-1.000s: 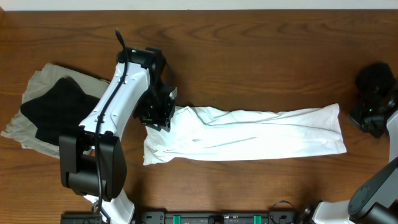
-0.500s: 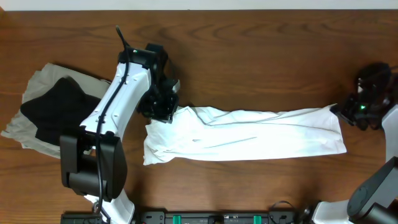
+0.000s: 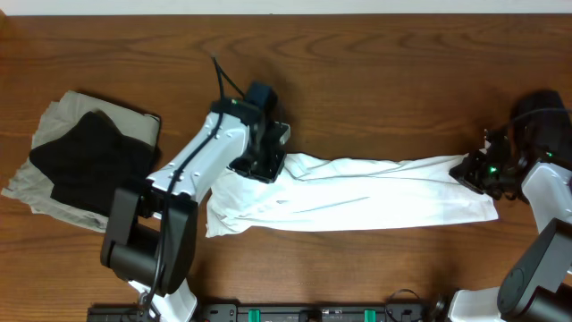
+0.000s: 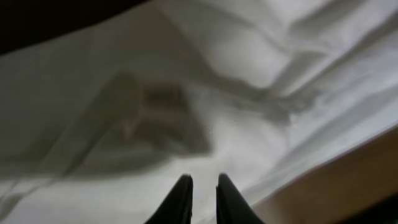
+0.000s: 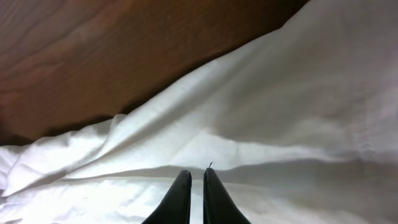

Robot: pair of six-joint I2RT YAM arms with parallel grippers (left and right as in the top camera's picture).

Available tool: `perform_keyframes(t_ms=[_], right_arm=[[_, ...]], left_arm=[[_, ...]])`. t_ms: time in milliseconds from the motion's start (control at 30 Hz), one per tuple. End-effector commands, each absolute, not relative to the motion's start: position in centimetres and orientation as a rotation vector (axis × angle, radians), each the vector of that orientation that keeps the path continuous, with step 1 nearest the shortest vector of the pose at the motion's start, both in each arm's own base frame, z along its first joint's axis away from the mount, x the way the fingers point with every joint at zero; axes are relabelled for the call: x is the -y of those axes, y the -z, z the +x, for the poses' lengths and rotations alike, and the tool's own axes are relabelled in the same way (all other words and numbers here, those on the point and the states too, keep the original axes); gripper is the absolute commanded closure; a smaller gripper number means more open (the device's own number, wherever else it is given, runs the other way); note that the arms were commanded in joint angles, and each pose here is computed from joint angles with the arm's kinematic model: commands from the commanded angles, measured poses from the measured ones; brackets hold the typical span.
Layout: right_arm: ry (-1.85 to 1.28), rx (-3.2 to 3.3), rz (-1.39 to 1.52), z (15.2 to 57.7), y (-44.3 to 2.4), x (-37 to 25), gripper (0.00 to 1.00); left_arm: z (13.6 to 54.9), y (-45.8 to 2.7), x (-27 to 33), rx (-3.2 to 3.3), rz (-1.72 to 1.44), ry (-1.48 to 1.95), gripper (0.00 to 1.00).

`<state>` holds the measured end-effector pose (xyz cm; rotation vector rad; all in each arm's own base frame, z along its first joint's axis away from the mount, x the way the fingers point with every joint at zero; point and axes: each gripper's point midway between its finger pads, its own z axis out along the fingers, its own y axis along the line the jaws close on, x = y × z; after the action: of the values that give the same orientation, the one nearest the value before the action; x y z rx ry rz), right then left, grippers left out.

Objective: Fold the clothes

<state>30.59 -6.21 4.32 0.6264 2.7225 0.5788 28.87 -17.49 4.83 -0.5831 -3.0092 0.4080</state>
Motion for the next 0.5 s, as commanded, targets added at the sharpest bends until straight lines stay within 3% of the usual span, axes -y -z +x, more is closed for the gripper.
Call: perform_keyframes(t_ms=[0,300,467], right_arm=[[-0.595,-2.721,0.608,30.7,-4.2,5.8,0.92],[-0.587,-2.71,0.6,31.0,-4.2,6.0,0.92],[-0.585,-2.708,0.598,31.0,-4.2,6.0,0.91]], left_arm=[[27.8,-2.6,17.6,2.999,-0.526,-0.407,0.85],[25.3,0.2,19.4,2.969,-0.575,-0.49,0.83],[24.9,0.2,19.2,2.957,-0.569,-0.481,0.66]])
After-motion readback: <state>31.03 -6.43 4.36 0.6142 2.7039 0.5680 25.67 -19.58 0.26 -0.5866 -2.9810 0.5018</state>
